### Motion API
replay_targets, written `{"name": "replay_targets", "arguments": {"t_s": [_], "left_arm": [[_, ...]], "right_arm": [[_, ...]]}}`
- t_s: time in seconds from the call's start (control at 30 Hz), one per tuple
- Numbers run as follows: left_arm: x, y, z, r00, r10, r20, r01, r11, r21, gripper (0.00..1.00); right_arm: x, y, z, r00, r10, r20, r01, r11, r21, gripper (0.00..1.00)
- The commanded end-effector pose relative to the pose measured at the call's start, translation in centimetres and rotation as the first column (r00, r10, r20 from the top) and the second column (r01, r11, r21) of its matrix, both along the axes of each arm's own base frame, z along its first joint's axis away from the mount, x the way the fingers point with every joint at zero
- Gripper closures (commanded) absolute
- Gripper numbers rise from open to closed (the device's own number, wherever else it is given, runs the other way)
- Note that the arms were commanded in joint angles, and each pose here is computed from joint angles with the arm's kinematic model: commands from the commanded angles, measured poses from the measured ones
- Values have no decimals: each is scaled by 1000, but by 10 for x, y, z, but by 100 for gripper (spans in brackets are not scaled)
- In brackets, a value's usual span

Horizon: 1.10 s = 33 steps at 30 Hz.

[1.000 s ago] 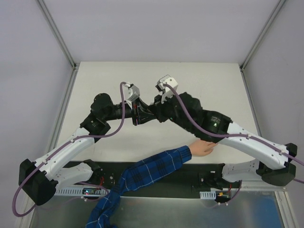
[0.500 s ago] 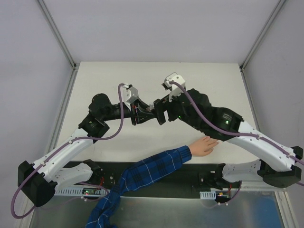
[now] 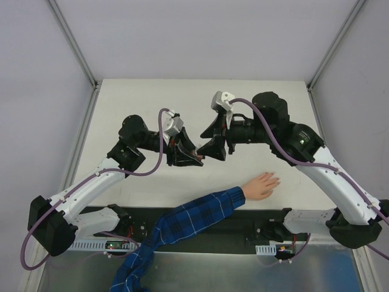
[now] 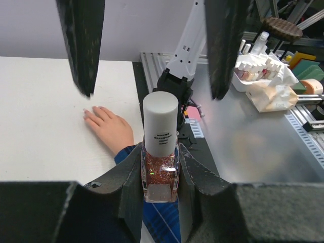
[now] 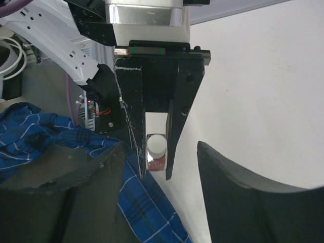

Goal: Paint the nails

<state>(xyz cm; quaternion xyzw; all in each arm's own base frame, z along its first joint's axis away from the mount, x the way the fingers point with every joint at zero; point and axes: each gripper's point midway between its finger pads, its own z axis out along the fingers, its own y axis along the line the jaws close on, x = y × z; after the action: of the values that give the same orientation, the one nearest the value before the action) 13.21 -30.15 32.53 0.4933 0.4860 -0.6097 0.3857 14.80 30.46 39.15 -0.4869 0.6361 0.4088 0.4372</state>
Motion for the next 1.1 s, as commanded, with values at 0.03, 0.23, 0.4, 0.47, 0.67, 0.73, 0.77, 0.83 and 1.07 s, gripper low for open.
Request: {"name": "replay_targets", "arguments": {"t_s": [0.03,0.23,0.4,0.47,0.67,0.73,0.77,0.83,1.07], "left_arm": [[-14,6,25,991,-82,103,88,994,-62,100],[-14,6,26,991,-80,106,87,994,-64,100],[13,1,31,992,92,92,-84,993,-89,100],[29,2,38,974,197,116,-185,977,-105,100],[90,20,44,819,561,117,-545,826,-145,100],[99,25,40,787,608,105,-593,793,-139,100],[101,27,40,778,618,111,-603,785,-141,100],[101,28,34,775,622,115,-608,783,-132,100],[84,27,20,817,556,151,-546,831,-106,100]], "right_arm": [[-10,19,21,984,174,30,-176,980,92,43],[-8,25,14,979,202,-4,-201,975,92,57],[-5,28,-4,980,184,-78,-179,981,73,99],[-5,31,-11,982,144,-122,-136,988,71,99],[63,-2,-65,621,-784,18,784,620,-32,100],[59,-12,-51,417,-908,26,904,418,86,100],[60,-12,-50,382,-924,27,919,383,91,100],[60,-9,-51,373,-926,52,925,376,59,99],[54,0,-21,581,-805,121,810,587,18,59]]}}
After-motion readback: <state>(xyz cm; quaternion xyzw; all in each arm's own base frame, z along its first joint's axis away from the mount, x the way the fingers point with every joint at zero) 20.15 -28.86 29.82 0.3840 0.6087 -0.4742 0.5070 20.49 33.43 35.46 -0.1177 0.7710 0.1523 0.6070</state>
